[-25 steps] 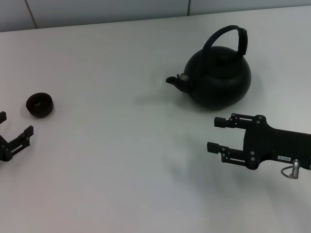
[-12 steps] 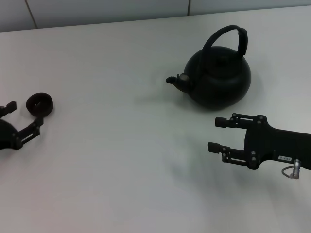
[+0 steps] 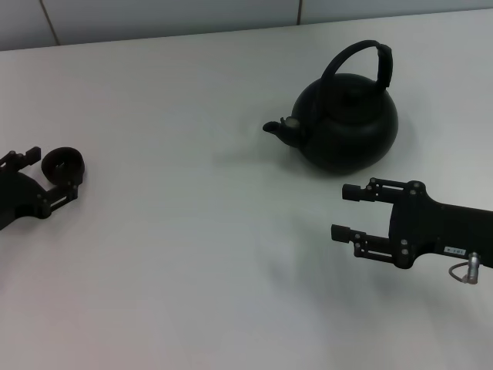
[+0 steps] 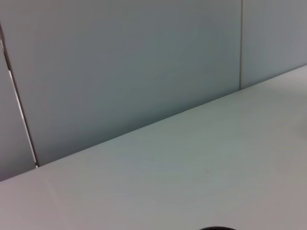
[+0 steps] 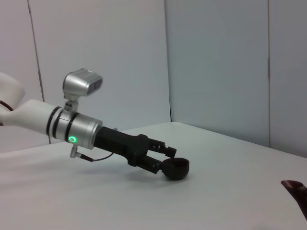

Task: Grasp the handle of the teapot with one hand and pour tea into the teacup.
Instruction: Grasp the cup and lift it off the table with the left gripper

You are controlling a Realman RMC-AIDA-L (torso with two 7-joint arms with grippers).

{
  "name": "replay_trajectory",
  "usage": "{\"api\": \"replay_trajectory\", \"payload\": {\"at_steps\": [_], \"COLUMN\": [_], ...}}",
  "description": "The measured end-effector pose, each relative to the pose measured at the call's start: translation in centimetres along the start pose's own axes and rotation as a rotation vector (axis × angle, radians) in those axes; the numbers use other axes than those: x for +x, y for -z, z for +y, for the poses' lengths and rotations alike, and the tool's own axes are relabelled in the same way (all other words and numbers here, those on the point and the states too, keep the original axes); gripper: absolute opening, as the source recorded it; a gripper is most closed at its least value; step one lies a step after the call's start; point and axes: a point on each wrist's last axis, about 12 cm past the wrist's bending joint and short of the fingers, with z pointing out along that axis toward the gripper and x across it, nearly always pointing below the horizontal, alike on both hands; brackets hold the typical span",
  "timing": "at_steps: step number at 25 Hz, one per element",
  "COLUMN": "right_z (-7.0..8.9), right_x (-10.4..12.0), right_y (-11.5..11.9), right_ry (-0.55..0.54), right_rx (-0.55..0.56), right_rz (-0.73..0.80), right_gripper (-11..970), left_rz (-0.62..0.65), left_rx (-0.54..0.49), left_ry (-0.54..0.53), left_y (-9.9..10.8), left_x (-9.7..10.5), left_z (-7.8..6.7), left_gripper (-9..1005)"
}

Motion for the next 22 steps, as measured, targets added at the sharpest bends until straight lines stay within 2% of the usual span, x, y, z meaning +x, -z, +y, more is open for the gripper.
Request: {"api": "replay_trajectory", "payload": {"at_steps": [7,22], "right_z": [0.0,0.0], "right_x": [-0.1,-0.3], "right_y": [0.1,0.4], "right_ry": [-0.001,-0.003], "right_rx": [0.001,0.006], "right_rz": [-0.011,-0.027], "right_gripper": [636,635], "left_rz": [0.021,0.03], "left_rx": [-0.003,-0.005], "left_ry": [-0.005,-0.002], "left_y": [-1.1,-1.6], "left_x": [-0.5,-0.6], "left_z": [0.1,0.1], "left_gripper": [782,758]}}
